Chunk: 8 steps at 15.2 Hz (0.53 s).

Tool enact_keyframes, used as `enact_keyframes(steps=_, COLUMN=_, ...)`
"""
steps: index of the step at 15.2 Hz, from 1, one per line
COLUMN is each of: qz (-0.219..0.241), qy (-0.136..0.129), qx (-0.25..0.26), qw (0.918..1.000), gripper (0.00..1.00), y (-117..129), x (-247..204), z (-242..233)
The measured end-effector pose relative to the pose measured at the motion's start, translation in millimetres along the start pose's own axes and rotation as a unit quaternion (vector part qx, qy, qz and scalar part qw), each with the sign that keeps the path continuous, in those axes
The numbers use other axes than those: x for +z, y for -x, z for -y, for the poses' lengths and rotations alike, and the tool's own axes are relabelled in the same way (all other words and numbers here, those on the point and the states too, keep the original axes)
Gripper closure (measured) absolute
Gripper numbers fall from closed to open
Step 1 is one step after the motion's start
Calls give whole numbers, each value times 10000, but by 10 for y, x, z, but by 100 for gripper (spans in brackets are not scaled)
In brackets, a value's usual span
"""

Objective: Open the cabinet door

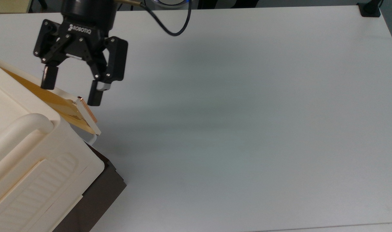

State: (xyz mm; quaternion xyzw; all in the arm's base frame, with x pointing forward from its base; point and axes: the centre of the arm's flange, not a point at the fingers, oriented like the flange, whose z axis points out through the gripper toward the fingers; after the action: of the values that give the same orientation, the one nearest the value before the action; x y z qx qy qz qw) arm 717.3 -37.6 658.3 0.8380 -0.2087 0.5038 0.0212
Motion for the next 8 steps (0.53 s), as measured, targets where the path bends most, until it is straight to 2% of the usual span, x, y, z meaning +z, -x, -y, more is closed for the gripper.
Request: enact_keyframes(steps=8, qz=-22, qy=50, qx=-305, qw=9995, gripper=0, y=40, x=118, z=-92)
